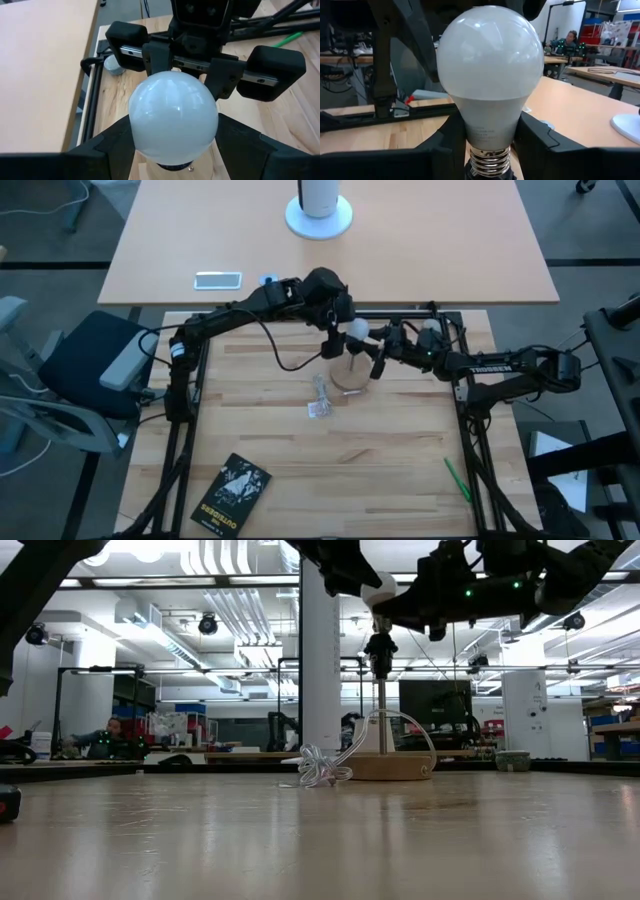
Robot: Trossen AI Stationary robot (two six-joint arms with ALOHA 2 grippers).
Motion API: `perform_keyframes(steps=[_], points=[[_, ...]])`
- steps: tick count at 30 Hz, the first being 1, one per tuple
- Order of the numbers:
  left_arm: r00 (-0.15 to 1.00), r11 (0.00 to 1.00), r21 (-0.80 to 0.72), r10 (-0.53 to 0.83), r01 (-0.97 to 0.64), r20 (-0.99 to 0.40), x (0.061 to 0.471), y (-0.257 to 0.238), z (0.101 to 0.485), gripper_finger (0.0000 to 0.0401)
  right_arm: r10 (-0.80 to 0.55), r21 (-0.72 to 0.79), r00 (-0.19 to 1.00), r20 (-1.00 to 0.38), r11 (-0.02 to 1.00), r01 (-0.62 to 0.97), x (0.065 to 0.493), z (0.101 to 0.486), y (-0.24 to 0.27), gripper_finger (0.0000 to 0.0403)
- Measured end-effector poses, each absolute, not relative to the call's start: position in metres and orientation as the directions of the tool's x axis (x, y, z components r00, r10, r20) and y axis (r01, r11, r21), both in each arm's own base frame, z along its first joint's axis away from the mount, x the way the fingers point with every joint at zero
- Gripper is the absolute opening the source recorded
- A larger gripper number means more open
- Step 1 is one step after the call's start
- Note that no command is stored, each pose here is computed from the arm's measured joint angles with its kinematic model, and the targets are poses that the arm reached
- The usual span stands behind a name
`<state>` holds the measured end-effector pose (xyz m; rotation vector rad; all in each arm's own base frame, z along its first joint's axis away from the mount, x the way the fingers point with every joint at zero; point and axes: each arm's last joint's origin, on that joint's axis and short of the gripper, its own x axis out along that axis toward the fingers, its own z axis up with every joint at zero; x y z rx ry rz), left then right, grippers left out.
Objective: Screw lightbulb
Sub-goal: Insert the lightbulb into the lamp
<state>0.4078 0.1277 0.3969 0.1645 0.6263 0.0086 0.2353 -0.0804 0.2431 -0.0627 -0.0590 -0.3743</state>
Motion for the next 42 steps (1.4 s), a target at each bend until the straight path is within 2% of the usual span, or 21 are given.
perform_keyframes(steps=[6,15,20,34,42], points=[[0.824,0.991,0.131,0.067,0.009,-0.563,0.409,0.128,0.399,0.0246,-0.367,-0.019,0.928,0.071,0.929,0.369,0.235,0.243,-0.081,0.0115],[0.845,0.991,0.131,0.087,-0.021,-0.527,0.41,0.129,0.405,0.0293,-0.377,-0.019,0.925,0.038,0.925,0.378,0.238,0.236,-0.082,0.0115],[0.839,0.983,0.173,0.149,-0.066,-0.523,0.404,0.13,0.413,0.0311,-0.379,-0.019,0.925,0.035,0.925,0.38,0.24,0.233,-0.083,0.0114],[0.832,0.979,0.197,0.15,-0.05,-0.533,0.399,0.13,0.414,0.0315,-0.376,0.014,0.925,0.063,0.927,0.376,0.24,0.23,-0.083,0.0114],[0.802,0.983,0.182,0.14,-0.039,-0.58,0.404,0.131,0.392,0.0313,-0.376,0.008,0.925,0.062,0.927,0.376,0.24,0.229,-0.082,0.0117]])
